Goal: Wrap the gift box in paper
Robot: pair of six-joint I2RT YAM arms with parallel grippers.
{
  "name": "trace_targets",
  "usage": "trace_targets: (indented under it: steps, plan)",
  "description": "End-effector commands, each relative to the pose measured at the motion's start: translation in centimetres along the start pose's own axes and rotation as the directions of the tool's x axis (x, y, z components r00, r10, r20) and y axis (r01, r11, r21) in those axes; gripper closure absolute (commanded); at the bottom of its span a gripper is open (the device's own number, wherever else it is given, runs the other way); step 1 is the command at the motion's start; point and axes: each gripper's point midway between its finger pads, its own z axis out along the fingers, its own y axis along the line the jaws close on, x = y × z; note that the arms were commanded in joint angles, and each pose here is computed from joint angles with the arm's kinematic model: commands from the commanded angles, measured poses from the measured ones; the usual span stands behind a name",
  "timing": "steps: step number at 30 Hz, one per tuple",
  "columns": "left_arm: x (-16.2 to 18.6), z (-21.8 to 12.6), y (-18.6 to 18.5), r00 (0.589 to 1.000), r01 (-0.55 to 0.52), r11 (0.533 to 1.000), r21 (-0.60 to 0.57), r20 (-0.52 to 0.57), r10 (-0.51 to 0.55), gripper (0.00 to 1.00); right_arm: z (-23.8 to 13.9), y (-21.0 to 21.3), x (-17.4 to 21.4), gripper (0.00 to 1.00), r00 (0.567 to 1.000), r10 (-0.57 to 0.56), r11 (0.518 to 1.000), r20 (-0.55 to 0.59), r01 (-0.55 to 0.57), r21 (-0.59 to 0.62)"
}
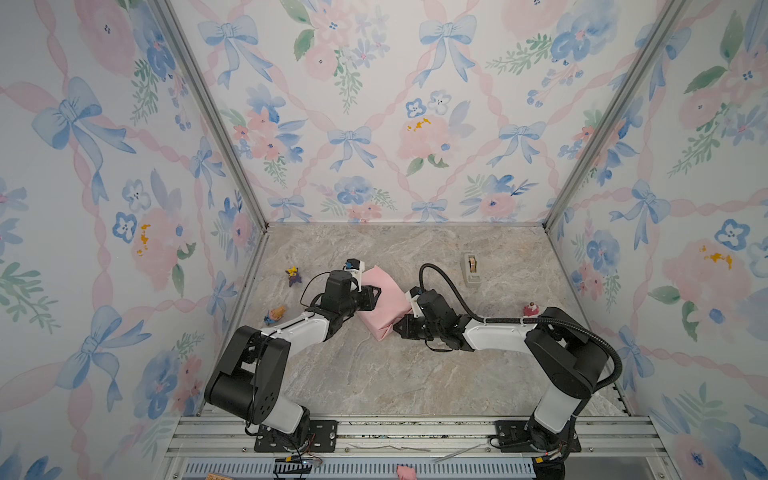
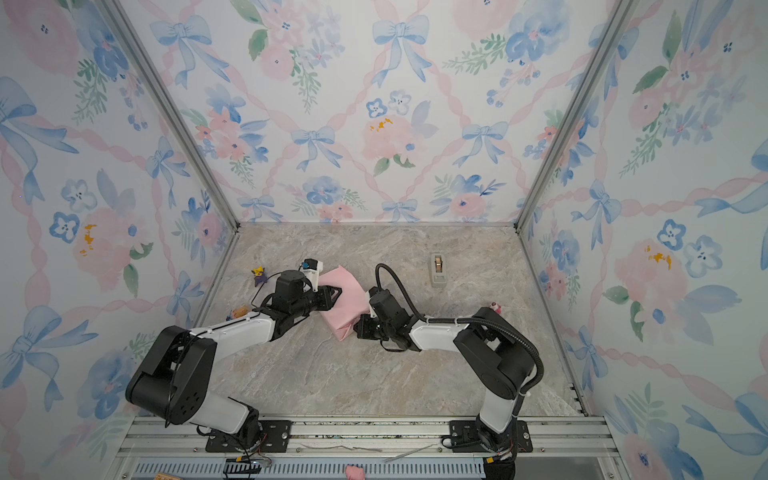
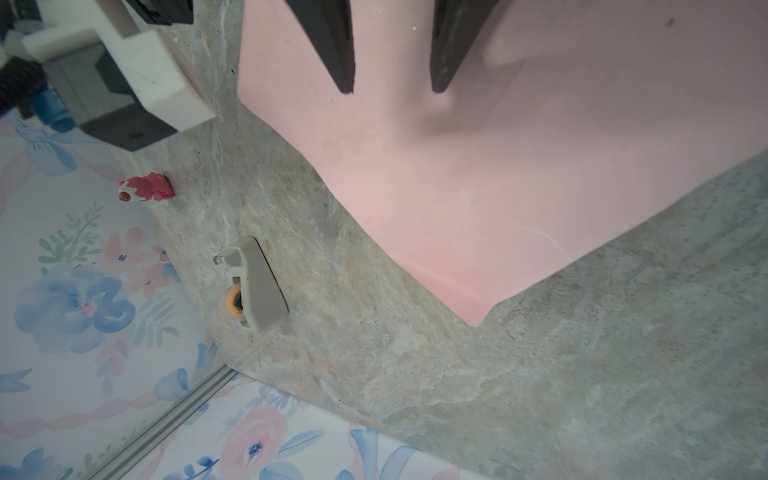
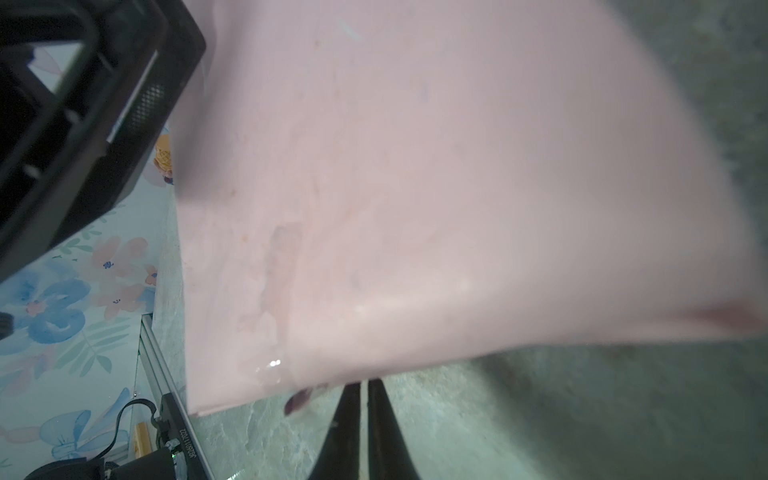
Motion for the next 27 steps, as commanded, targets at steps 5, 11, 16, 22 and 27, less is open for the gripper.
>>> trace_targets:
  steps: [5, 11, 16, 22, 27]
  plan:
    - [2.6, 0.7, 0.1, 0.999, -0.020, 1.000, 0.016, -0.050, 0.021, 0.67, 0.1, 1.3, -2.0, 0.91, 0.998, -0.005, 0.999, 0.062, 0.008, -0.038]
    - [3.8, 0.9, 0.3, 0.997, -0.017, 1.000, 0.014, -0.078, 0.018, 0.67, -0.1, 1.7, -2.9, 0.92, 0.996, -0.003, 0.998, 0.089, 0.008, -0.055]
    - [4.7, 1.1, 0.5, 0.995, -0.015, 1.000, 0.009, -0.094, 0.016, 0.68, -0.2, 2.3, -3.8, 0.94, 0.993, 0.011, 0.996, 0.115, -0.001, -0.087]
    - [5.2, 1.1, 0.6, 0.995, -0.015, 1.000, 0.009, -0.103, 0.016, 0.68, -1.0, 2.9, -4.7, 0.95, 0.991, 0.002, 0.996, 0.136, 0.011, -0.092]
    - [5.4, 1.2, 0.7, 0.994, -0.018, 1.000, 0.008, -0.107, 0.019, 0.68, -1.6, 2.9, -5.3, 0.95, 0.990, 0.005, 0.996, 0.143, 0.008, -0.091]
